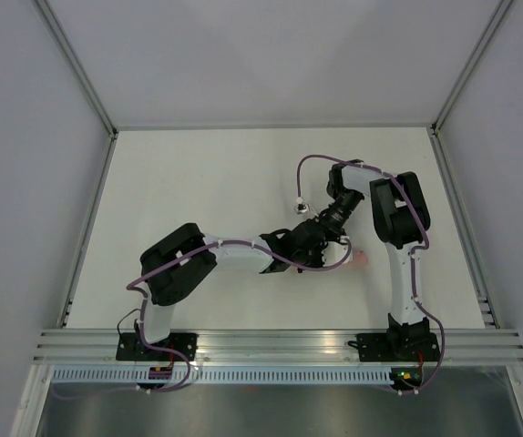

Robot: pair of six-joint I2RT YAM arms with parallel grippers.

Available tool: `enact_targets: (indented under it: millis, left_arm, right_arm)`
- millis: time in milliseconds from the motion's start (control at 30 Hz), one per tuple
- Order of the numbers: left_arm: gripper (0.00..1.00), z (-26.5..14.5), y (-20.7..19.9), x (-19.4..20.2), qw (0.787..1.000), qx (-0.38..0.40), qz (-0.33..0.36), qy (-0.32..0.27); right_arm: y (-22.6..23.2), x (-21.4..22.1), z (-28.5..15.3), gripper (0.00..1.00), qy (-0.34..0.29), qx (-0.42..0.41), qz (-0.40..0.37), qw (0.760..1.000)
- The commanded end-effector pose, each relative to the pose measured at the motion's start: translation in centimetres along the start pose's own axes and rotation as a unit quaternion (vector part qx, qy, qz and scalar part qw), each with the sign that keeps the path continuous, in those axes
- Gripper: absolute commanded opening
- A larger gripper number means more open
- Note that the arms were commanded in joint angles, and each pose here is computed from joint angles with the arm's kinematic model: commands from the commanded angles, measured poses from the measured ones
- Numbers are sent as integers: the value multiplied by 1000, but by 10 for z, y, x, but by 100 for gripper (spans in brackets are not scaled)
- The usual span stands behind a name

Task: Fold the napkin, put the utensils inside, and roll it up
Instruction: Roll the napkin at the center of the board.

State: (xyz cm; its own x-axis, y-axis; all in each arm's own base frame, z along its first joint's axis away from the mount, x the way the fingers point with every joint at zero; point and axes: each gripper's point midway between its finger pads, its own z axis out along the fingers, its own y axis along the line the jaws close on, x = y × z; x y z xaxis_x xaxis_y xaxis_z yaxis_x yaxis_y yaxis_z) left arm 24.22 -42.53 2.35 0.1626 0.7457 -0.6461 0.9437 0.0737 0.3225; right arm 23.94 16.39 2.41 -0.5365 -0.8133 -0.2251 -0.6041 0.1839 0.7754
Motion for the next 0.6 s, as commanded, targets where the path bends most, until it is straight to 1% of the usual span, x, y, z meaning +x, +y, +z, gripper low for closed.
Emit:
enact_targets:
  millis: [0, 33, 100, 200, 267, 367, 533, 567]
  left_arm:
    - [13, 9, -34, 32, 995, 75, -48, 43]
    - [13, 9, -35, 32, 994, 81, -53, 41]
    - [13, 8, -34, 34, 993, 87, -70, 43]
    - [13, 7, -31, 36, 989, 100, -101, 44]
    - [13, 7, -28, 33, 986, 107, -123, 40]
    - [14, 7, -20, 34, 980, 111, -160, 40]
    - [15, 16, -10, 32, 971, 96, -213, 56]
    - [15, 18, -9, 33, 965, 92, -236, 63]
  right_arm:
    - [-64, -31, -23, 60, -38, 157, -84, 983]
    - [-63, -35, -29, 63, -48, 172, -65, 982]
    - [-65, -46, -49, 65, -72, 212, -61, 973]
    - [-65, -56, -75, 66, -105, 249, -35, 962]
    - [-62, -59, -87, 67, -122, 259, -11, 958]
    - [-65, -63, -105, 67, -150, 289, 19, 945]
    - [-72, -57, -145, 66, -217, 345, 94, 908]
    - [-73, -56, -150, 66, -230, 351, 112, 901]
